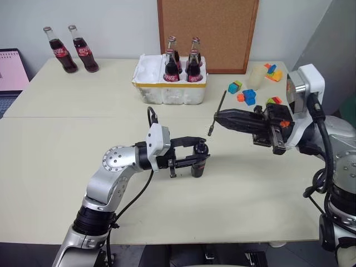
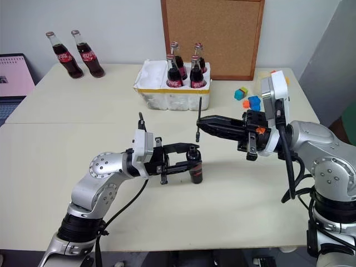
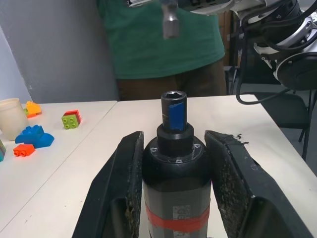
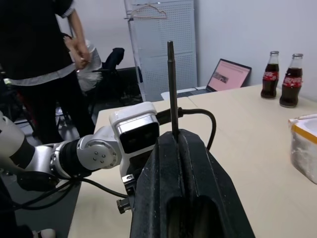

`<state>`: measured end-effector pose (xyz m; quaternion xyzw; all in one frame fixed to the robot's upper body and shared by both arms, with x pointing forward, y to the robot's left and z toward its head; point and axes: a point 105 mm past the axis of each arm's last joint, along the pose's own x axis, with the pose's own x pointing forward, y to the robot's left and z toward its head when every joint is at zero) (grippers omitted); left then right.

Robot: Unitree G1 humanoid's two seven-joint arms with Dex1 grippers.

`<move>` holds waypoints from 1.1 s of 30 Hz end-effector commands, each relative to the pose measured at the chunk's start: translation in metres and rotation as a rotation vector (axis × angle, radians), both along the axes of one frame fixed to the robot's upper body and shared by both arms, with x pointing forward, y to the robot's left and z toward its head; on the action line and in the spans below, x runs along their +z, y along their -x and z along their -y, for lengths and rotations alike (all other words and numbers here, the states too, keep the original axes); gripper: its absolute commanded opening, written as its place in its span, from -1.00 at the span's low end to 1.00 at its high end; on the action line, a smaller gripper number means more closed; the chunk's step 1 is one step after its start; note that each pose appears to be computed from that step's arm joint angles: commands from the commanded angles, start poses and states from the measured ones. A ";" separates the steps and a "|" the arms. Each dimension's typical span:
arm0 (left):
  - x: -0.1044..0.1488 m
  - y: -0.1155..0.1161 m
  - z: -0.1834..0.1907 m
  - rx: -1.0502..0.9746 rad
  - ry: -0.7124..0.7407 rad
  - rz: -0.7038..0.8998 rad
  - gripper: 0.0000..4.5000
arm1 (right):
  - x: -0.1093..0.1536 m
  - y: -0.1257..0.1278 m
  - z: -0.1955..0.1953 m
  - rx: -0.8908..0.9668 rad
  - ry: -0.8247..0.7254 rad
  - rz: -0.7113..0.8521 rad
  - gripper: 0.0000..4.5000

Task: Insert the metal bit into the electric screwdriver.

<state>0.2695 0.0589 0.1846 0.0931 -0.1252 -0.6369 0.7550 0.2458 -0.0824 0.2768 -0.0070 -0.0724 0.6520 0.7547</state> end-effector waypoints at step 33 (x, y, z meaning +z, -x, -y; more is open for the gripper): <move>-0.007 0.003 0.003 -0.022 -0.025 -0.003 -0.30 | -0.008 0.000 -0.010 0.049 0.075 0.075 -1.00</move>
